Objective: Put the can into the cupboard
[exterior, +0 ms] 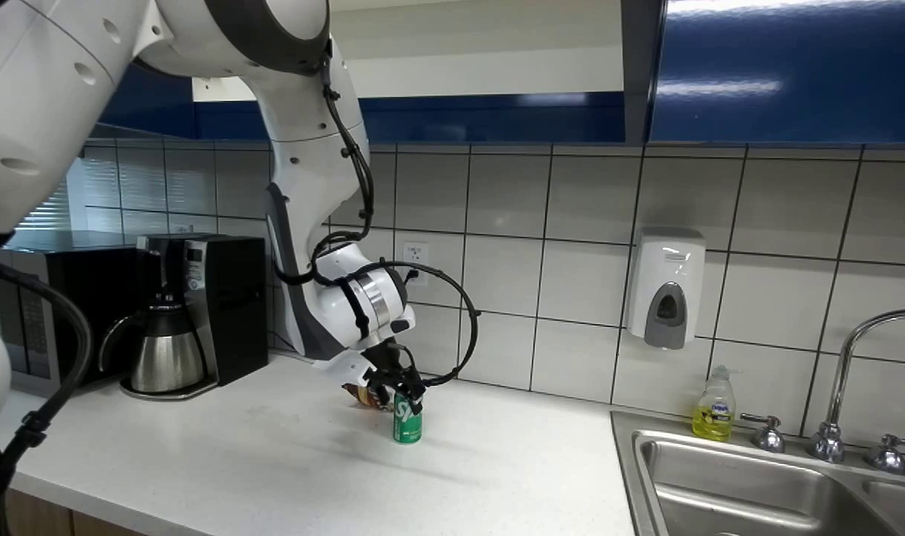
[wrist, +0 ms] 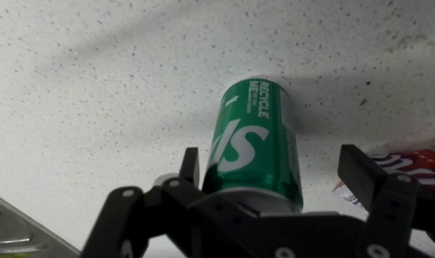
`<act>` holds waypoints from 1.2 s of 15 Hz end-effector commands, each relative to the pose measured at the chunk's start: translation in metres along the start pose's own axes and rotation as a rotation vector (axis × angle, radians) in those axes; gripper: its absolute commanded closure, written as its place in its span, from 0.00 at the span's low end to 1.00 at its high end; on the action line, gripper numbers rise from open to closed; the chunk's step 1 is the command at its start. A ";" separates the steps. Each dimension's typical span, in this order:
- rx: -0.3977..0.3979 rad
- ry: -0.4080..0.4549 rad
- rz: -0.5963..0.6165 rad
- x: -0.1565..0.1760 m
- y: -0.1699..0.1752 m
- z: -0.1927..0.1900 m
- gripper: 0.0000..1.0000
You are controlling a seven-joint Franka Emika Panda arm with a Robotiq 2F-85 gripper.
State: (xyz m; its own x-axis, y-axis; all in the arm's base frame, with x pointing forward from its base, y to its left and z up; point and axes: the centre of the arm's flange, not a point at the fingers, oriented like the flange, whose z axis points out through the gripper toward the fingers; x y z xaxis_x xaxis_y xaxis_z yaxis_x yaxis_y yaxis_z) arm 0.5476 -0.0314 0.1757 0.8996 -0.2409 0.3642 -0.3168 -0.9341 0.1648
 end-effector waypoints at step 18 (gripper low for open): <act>0.017 0.033 0.019 0.010 -0.010 -0.010 0.61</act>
State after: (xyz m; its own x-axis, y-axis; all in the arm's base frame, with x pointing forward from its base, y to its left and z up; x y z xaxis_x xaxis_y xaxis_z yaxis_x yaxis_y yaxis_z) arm 0.5586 -0.0298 0.1755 0.8891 -0.2468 0.3856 -0.3270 -0.9318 0.1575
